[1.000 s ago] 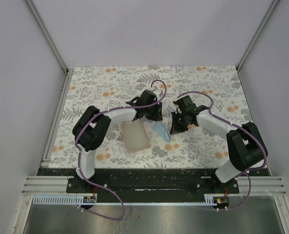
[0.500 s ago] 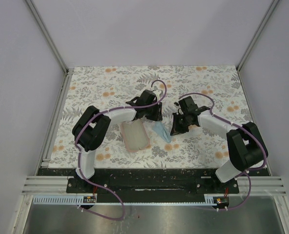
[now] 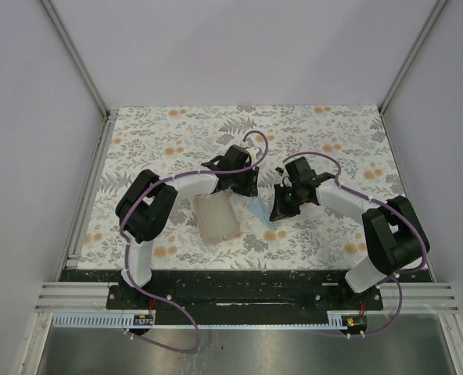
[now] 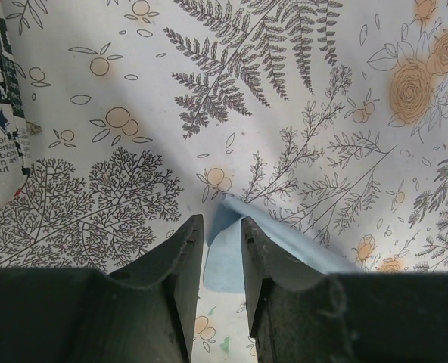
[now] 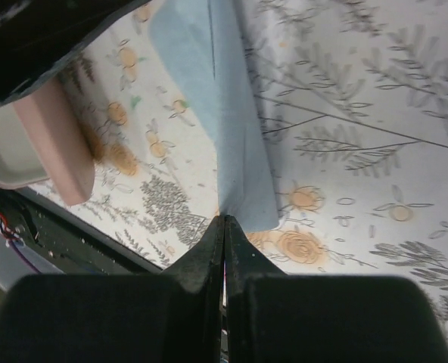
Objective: Organize the sunglasses
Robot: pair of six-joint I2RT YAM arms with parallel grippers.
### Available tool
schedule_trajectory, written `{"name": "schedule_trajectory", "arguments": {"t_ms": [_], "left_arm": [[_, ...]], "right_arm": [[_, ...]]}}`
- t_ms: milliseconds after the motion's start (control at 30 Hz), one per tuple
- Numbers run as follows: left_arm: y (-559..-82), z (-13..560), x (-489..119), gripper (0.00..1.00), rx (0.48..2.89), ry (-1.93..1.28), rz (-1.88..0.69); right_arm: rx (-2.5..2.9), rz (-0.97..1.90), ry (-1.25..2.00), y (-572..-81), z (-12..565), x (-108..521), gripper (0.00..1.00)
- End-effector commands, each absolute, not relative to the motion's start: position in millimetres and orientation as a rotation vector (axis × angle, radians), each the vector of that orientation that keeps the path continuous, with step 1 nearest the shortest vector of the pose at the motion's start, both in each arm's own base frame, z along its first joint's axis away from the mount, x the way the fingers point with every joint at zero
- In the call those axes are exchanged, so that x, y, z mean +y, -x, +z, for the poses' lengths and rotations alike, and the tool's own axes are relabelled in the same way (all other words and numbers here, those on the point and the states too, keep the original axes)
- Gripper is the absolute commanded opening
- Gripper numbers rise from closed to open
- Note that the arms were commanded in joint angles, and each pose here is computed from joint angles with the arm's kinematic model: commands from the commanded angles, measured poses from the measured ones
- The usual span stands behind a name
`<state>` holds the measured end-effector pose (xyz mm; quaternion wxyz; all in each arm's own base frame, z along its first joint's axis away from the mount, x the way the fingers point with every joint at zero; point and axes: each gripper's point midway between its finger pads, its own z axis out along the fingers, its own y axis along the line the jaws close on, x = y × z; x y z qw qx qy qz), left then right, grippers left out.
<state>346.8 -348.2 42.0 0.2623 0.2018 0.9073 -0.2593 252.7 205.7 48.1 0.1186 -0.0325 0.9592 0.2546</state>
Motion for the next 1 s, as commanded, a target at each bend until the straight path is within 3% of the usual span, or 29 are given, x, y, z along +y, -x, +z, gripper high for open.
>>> {"name": "schedule_trajectory", "arguments": {"t_ms": [0,333,600,967], "left_arm": [[-363,85,-360,0.31,2.339,-0.538,-0.745],[-360,84,-361,0.31,2.341,-0.555,-0.756],[-364,77,-361,0.31,2.363,-0.602,-0.728],[-374,59,-364,0.31,2.413,-0.687,-0.655]], "right_arm": [[2.722,0.863,0.258,-250,77,232,0.0],[2.749,0.705,0.14,-258,63,210,0.0],[2.73,0.75,-0.148,-286,51,180,0.0],[2.775,0.709,-0.283,-288,27,165,0.0]]}}
